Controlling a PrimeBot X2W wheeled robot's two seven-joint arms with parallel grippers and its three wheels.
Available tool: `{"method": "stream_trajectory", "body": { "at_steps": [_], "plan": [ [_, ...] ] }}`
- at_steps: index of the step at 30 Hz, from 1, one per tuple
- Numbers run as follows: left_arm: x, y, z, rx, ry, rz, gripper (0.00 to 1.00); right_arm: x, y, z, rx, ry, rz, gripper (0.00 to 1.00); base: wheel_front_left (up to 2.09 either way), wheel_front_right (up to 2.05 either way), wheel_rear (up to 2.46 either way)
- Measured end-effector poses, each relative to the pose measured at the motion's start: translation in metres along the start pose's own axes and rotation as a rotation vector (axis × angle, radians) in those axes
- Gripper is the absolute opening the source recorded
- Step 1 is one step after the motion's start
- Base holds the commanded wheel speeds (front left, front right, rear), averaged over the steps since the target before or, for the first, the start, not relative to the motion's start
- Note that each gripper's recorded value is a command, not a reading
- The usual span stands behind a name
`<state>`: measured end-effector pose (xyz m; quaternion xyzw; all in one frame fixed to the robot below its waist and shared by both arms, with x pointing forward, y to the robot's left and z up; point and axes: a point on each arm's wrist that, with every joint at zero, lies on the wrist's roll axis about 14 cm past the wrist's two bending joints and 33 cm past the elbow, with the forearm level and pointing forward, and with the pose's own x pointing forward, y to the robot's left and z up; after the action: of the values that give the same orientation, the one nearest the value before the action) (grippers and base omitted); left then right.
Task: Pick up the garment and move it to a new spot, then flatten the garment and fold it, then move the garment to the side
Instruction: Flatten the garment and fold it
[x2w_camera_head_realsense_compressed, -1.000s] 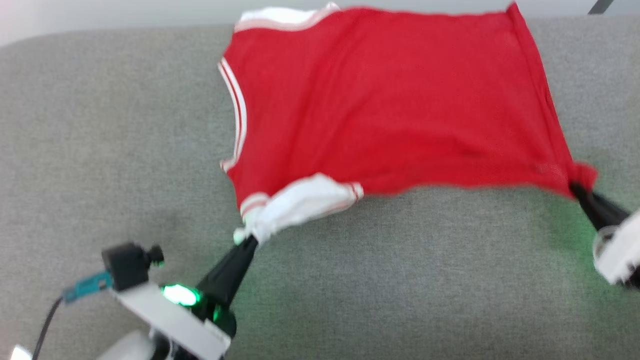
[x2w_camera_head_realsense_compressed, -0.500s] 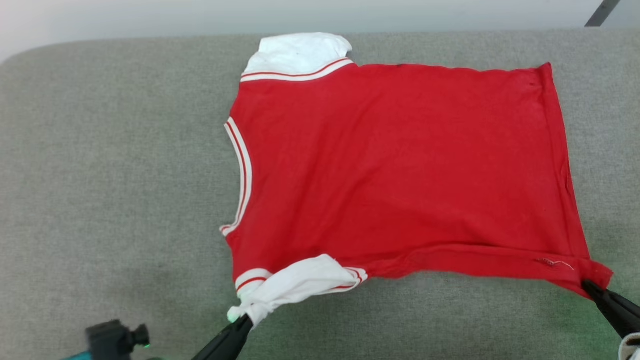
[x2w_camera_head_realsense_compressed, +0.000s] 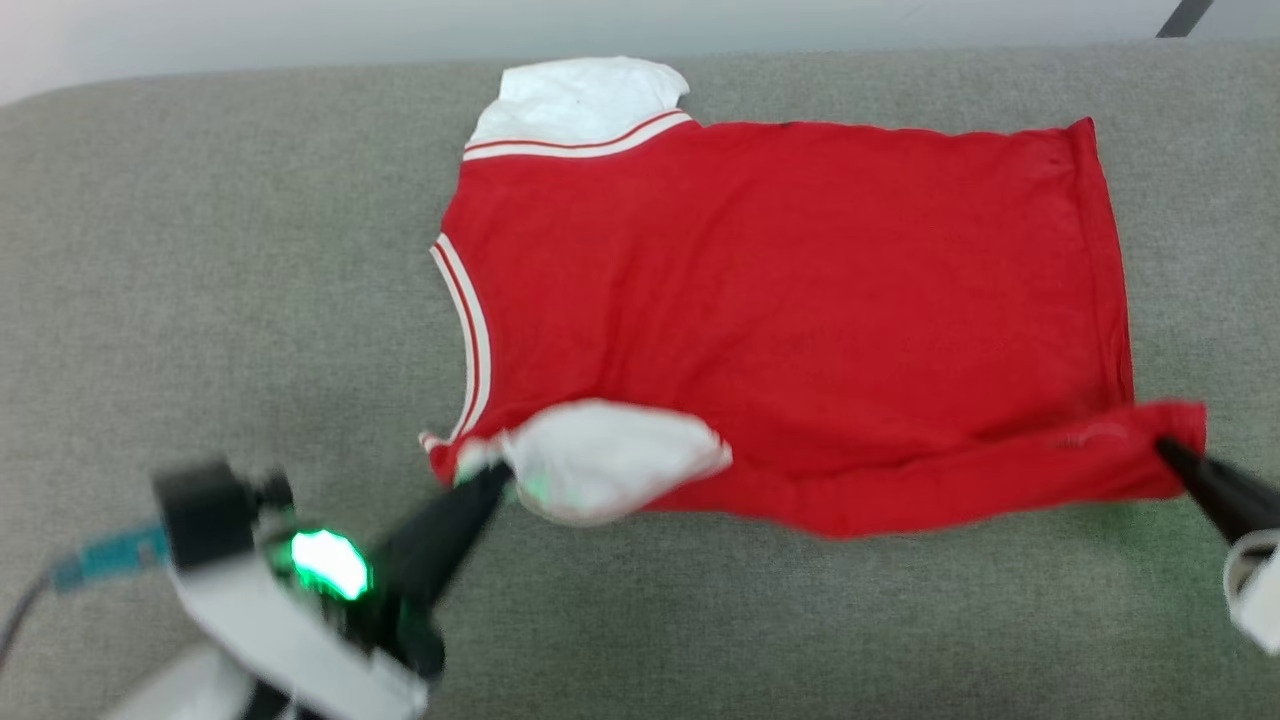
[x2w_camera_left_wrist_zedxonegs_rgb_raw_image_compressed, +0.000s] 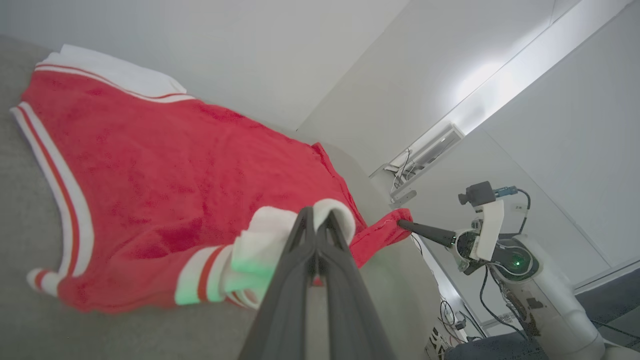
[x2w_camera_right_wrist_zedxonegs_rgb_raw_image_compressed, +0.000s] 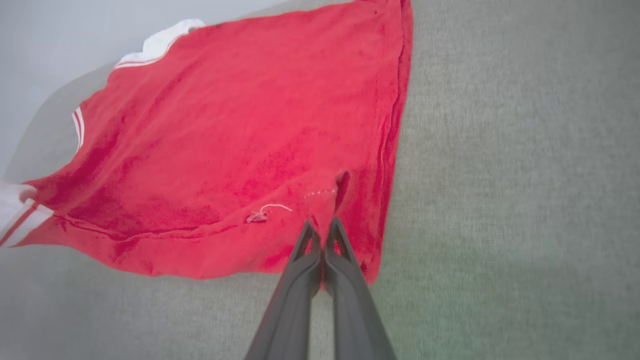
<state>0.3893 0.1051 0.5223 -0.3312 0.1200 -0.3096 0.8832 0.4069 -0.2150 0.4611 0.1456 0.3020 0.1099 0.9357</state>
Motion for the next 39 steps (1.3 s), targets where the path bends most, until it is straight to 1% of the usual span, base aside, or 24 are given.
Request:
{"method": "stream_trajectory", "body": {
  "at_steps": [2, 4, 8, 11, 14, 16, 20, 26, 29, 31, 32, 33, 34, 35, 39],
  "plan": [
    [0.015, 0.004, 0.013, -0.001, -0.027, -0.006, 0.00, 0.008, -0.003, 0.009, -0.005, -0.013, -0.005, 0.00, 0.00, 0.00, 0.00],
    [0.029, 0.009, 0.022, 0.023, -0.019, -0.010, 0.00, 0.017, -0.006, 0.016, -0.009, -0.015, -0.009, 0.00, 0.00, 0.00, 0.00],
    [0.052, 0.031, 0.041, 0.028, -0.047, 0.032, 0.00, 0.034, -0.008, 0.027, -0.015, -0.031, -0.011, 0.00, 0.00, 0.00, 0.00],
    [0.067, 0.052, 0.054, 0.044, -0.071, 0.078, 0.00, 0.044, -0.016, 0.031, -0.003, -0.042, -0.028, 0.00, 0.00, 0.00, 0.00],
    [0.074, 0.081, 0.062, 0.069, -0.093, 0.155, 0.00, 0.053, -0.022, 0.038, 0.004, -0.064, -0.043, 0.00, 0.00, 0.00, 0.00],
    [0.079, 0.095, 0.060, 0.072, -0.088, 0.192, 0.00, 0.059, -0.025, 0.038, 0.012, -0.067, -0.051, 0.00, 0.00, 0.00, 0.00],
    [0.080, 0.127, 0.042, 0.118, -0.015, 0.278, 0.00, 0.070, -0.027, 0.030, 0.014, -0.041, -0.055, 0.00, 0.00, 0.00, 0.00],
    [0.083, 0.148, 0.012, 0.150, 0.082, 0.324, 0.00, 0.084, -0.031, 0.020, 0.009, -0.022, -0.061, 0.00, 0.00, 0.00, 0.00],
    [0.080, 0.159, 0.006, 0.183, 0.113, 0.353, 0.00, 0.089, -0.033, 0.019, 0.000, -0.021, -0.069, 0.00, 0.00, 0.00, 0.00],
    [0.081, 0.159, 0.004, 0.195, 0.124, 0.353, 0.00, 0.091, -0.033, 0.017, -0.010, -0.020, -0.070, 0.00, 0.00, 0.00, 0.00],
    [0.081, 0.158, 0.003, 0.209, 0.133, 0.351, 0.14, 0.091, -0.033, 0.018, -0.019, -0.022, -0.068, 0.05, 0.00, 0.00, 0.00],
    [0.081, 0.158, 0.003, 0.226, 0.137, 0.348, 0.45, 0.091, -0.032, 0.019, -0.027, -0.032, -0.069, 0.38, 0.00, 0.00, 0.00],
    [0.080, 0.156, 0.006, 0.252, 0.142, 0.343, 1.00, 0.090, -0.032, 0.021, -0.039, -0.042, -0.070, 0.71, 0.00, 0.00, 0.00],
    [0.079, 0.155, 0.010, 0.283, 0.144, 0.339, 1.00, 0.088, -0.032, 0.023, -0.047, -0.052, -0.070, 1.00, 0.00, 0.00, 0.00],
    [0.071, 0.148, 0.031, 0.419, 0.174, 0.324, 1.00, 0.076, -0.032, 0.028, -0.070, -0.094, -0.074, 1.00, 0.00, 0.00, 0.00]
  ]
}}
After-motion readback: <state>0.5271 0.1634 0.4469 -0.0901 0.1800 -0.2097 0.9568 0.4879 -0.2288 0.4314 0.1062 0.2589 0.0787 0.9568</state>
